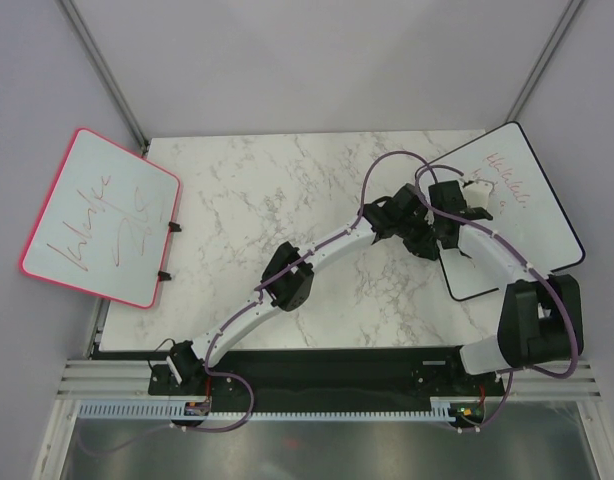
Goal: Erase the whiteboard
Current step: Erase the whiteboard at the whiteboard stand.
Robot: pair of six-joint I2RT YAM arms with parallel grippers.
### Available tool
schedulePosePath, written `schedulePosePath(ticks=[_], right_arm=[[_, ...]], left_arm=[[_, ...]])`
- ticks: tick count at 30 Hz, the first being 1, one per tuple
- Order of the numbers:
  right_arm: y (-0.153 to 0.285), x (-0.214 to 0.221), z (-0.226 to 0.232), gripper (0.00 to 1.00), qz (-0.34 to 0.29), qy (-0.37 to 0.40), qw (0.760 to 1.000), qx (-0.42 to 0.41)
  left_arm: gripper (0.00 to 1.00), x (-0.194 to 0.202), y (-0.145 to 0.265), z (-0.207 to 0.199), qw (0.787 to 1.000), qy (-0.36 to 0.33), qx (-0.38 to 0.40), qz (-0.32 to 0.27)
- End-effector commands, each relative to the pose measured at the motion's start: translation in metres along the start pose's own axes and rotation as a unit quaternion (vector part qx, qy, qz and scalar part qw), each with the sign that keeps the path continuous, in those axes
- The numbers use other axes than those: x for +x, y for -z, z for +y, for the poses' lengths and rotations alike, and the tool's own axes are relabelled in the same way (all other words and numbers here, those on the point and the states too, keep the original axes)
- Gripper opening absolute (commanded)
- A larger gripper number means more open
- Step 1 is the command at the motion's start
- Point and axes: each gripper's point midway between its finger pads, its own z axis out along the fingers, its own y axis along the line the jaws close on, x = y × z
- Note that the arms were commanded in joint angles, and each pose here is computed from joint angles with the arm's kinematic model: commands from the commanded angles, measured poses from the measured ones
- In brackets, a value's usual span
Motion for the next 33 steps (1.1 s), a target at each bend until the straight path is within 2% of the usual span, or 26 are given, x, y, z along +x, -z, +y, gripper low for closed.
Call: schedulePosePath(ticks=[1, 6, 10, 15, 18, 24, 27, 33], right_arm=[[0.007, 0.005, -0.027, 0.00, -0.003, -0.101, 0.994, 0.032], [0.010, 0.027, -0.040, 0.00, 0.019, -0.171, 0.983, 0.060], [0.013, 0.052, -0.047, 0.00, 0.073, -0.172, 0.977, 0.099], [0.022, 0.062, -0.068, 0.00, 0.067, -0.214, 0.963, 0.149], [0.023, 0.046, -0.065, 0.00, 0.045, -0.233, 0.962, 0.133], [0.003, -0.004, -0.025, 0.00, 0.016, -0.260, 0.959, 0.109], [0.000, -0.036, -0.012, 0.00, -0.004, -0.292, 0.951, 0.104], [-0.002, -0.066, 0.000, 0.00, -0.023, -0.327, 0.940, 0.099]], left_arm=[[0.02, 0.007, 0.000, 0.017, 0.999, 0.029, -0.027, 0.005], [0.02, 0.007, 0.000, 0.016, 0.999, 0.030, -0.027, 0.004], [0.02, 0.007, 0.000, 0.017, 0.999, 0.029, -0.027, 0.005], [0.02, 0.008, 0.000, 0.017, 0.999, 0.031, -0.027, 0.006], [0.02, 0.008, -0.001, 0.015, 0.999, 0.030, -0.025, 0.006], [0.02, 0.008, 0.000, 0.017, 0.999, 0.030, -0.028, 0.006], [0.02, 0.007, 0.001, 0.017, 0.999, 0.030, -0.027, 0.005], [0.02, 0.007, 0.001, 0.017, 0.999, 0.033, -0.025, 0.004]])
